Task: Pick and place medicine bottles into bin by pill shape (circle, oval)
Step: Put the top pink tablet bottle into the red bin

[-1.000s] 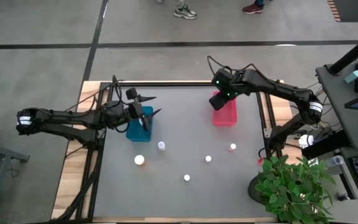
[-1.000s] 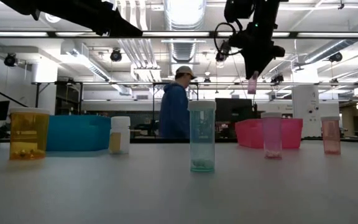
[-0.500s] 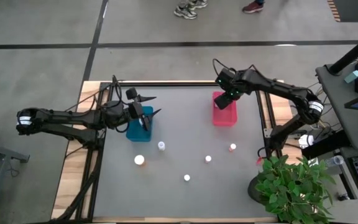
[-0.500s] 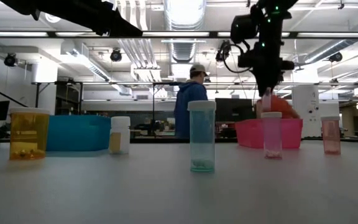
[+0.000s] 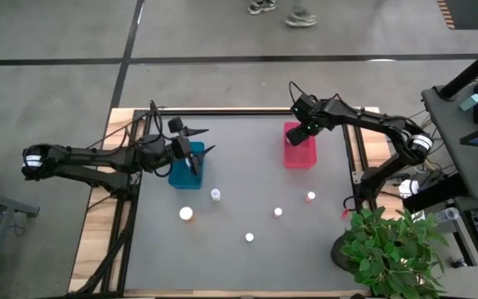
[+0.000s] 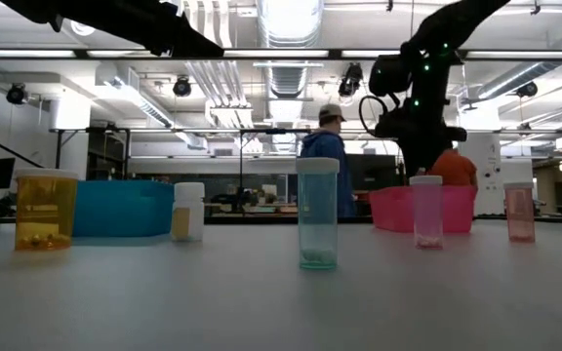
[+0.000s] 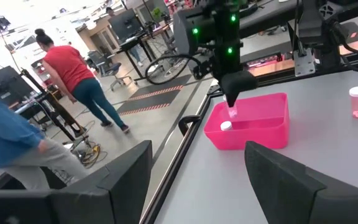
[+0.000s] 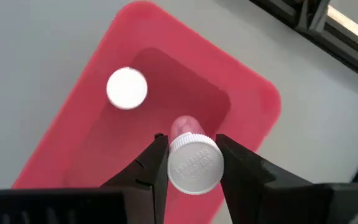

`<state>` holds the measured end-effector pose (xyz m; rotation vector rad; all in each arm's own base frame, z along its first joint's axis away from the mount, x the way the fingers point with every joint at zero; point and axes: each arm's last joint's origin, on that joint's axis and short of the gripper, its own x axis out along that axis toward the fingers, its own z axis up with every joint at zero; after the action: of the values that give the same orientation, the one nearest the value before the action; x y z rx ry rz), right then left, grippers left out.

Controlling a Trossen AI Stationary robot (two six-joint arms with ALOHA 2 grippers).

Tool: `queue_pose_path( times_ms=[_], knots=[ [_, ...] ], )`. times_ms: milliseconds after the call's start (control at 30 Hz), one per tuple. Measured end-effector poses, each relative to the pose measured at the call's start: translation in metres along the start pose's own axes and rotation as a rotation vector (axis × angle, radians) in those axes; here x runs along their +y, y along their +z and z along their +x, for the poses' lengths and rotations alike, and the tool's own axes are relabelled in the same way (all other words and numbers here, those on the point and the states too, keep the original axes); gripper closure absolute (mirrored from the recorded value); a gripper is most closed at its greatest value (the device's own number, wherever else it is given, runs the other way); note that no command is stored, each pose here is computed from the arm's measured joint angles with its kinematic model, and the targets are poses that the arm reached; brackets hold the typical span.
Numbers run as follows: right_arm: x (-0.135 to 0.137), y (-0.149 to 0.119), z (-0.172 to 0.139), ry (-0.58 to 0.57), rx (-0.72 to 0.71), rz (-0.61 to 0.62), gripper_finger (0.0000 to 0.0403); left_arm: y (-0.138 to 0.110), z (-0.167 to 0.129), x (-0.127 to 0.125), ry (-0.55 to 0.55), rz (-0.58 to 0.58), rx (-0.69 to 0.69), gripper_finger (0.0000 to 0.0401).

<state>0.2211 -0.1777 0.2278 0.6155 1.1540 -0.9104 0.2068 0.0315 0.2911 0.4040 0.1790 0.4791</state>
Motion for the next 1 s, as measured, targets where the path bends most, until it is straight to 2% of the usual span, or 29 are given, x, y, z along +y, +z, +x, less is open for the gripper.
queue_pose_path(
  times_ms=[533, 1000],
  knots=[
    [-0.007, -0.016, 0.035, 0.028, -0.024, 0.034, 0.0296, 0.0, 0.0, 0.0, 0.001, -0.001, -0.002, 0.0163],
    [-0.007, -0.015, 0.04, 0.024, -0.079, 0.05, 0.0296, 0.0, 0.0, 0.0, 0.001, -0.001, -0.002, 0.0163]
  ],
)
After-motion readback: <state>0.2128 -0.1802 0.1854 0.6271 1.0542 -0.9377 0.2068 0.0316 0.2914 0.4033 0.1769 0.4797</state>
